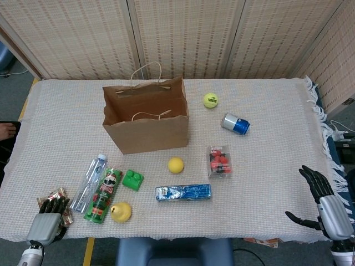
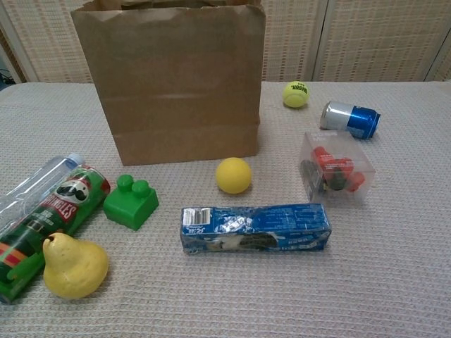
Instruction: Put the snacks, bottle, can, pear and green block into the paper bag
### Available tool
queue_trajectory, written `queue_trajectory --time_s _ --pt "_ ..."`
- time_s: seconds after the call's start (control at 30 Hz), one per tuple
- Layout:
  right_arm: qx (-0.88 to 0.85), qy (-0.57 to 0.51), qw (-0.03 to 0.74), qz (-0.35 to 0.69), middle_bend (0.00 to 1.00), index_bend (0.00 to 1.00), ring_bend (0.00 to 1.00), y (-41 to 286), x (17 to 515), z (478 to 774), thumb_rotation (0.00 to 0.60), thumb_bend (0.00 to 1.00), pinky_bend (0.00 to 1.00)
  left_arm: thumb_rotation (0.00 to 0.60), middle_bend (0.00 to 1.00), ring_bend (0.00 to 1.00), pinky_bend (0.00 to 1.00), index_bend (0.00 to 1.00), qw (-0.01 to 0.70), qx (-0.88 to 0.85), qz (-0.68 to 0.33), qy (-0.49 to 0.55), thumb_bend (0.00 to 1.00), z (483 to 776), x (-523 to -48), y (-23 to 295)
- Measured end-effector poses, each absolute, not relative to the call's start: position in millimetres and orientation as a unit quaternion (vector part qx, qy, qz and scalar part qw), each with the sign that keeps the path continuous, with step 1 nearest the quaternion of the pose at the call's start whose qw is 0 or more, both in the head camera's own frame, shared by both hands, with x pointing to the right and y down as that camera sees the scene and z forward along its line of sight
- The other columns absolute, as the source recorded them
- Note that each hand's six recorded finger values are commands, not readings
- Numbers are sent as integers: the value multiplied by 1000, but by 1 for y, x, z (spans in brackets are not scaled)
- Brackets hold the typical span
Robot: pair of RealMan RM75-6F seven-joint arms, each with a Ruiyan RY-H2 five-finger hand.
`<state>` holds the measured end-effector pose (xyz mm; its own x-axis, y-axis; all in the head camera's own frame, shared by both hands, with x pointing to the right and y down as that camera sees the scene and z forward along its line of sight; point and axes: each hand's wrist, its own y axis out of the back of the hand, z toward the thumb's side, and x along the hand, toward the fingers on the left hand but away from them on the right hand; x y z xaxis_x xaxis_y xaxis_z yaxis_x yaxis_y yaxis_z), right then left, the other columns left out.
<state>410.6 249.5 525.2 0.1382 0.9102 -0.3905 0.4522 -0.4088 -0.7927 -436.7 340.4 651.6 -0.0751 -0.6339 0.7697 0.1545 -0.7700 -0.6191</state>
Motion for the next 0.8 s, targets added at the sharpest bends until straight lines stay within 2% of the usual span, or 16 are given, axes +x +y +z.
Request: queue_trajectory --time_s 0.3,0.4,0.47,0.53,0.6,0.67,0.7,0.8 --pt "-714 -475 253 448 0 0 0 251 409 526 600 0 0 600 0 0 3 0 281 -599 -728 179 333 656 -449 331" --pt "-715 -473 252 448 0 0 0 251 408 527 600 0 0 600 0 0 92 0 283 -591 -735 173 346 661 -452 327" --pt "-716 -473 251 448 0 0 0 252 408 527 600 0 0 600 4 33 245 16 285 -585 -740 171 391 664 -454 322" --pt "-716 -472 250 449 0 0 0 252 408 527 600 0 0 600 81 156 404 130 289 -578 -744 171 459 668 -458 317" --pt "-717 -473 249 448 0 0 0 252 408 527 600 0 0 600 302 373 610 386 294 -570 -747 175 562 671 -461 312" --pt "-717 -473 249 448 0 0 0 252 408 526 600 0 0 600 478 527 752 553 298 -562 -750 183 636 673 -463 308" --pt "-717 -473 249 448 0 0 0 252 408 526 600 0 0 600 553 596 812 618 302 -557 -750 188 669 673 -465 305" --pt "-717 -472 248 448 0 0 0 253 408 526 600 0 0 600 670 705 893 720 313 -551 -745 207 721 669 -464 298"
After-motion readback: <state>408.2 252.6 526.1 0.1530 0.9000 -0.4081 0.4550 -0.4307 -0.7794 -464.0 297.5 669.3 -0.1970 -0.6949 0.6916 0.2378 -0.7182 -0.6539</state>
